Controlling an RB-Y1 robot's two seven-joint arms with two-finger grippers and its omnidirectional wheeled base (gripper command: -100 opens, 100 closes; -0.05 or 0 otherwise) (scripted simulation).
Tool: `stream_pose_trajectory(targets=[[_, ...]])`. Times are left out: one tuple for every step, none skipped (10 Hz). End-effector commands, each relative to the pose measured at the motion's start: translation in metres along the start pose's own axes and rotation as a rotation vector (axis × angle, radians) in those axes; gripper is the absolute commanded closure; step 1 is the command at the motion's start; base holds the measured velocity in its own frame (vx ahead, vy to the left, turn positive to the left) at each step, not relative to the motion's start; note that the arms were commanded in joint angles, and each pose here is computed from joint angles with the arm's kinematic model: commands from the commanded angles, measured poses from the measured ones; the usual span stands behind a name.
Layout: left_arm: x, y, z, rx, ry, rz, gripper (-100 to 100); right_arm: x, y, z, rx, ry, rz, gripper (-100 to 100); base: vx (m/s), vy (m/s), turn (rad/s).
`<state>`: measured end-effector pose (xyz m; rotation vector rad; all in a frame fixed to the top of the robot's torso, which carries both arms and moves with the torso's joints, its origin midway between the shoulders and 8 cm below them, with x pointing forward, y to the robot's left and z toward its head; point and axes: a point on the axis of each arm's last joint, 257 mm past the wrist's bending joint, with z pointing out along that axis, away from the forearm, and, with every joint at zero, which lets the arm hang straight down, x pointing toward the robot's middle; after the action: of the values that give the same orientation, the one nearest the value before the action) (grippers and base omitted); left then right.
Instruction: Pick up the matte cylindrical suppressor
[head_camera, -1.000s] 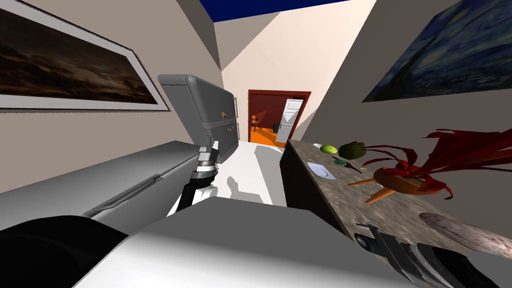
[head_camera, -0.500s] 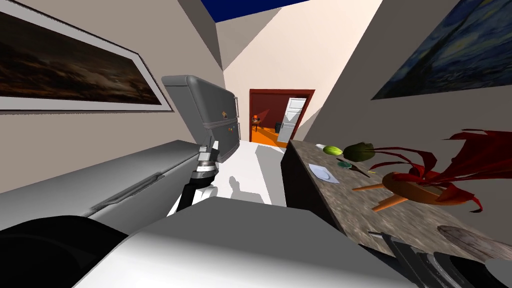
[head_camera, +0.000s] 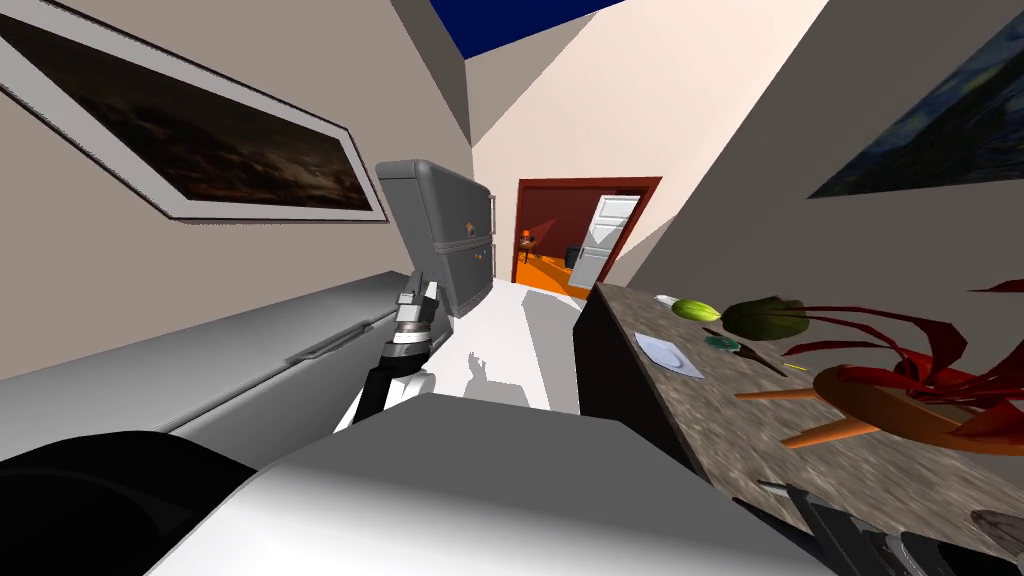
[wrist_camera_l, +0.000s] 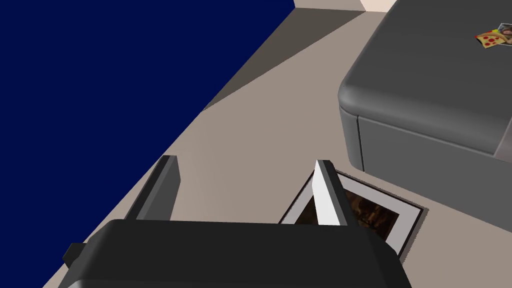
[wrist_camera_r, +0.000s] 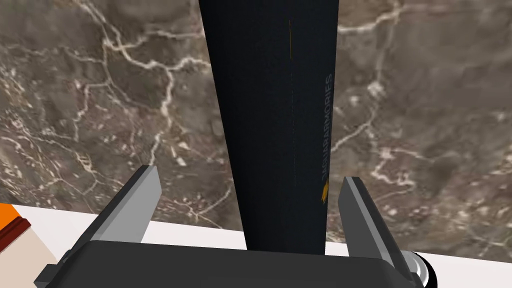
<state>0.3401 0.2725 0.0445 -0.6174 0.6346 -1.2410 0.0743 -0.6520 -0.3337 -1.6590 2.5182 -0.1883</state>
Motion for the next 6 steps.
stream_pose_trajectory(targets=[[0.0000,0.0000,0.0000,0.000,0.000,0.000,0,0.0116,0.0052,0.0041,0.004,0.014,0.048,-100,-0.119,0.053,0.311],[0.0000,0.0000,0.0000,0.000,0.000,0.000,0,0.0063,0.0022,0.0025,0.001,0.007,0.027,-100,-0.055,0.024,0.069],[-0.0001,0.0000,-0.0001,0.000,0.000,0.000,0,0.0071,0.0019,0.0028,0.003,0.008,0.031,100,-0.010,0.005,-0.026],[-0.0001,0.0000,-0.0001,0.000,0.000,0.000,0,0.0071,0.0037,0.0031,-0.001,0.008,0.031,100,-0.006,0.003,0.013],[-0.0001,0.0000,-0.0001,0.000,0.000,0.000,0,0.0069,0.0028,0.0029,0.000,0.008,0.028,100,0.000,0.000,0.000],[-0.0001,0.0000,-0.0001,0.000,0.000,0.000,0,0.0068,0.0026,0.0029,0.000,0.008,0.028,100,0.000,0.000,0.000]])
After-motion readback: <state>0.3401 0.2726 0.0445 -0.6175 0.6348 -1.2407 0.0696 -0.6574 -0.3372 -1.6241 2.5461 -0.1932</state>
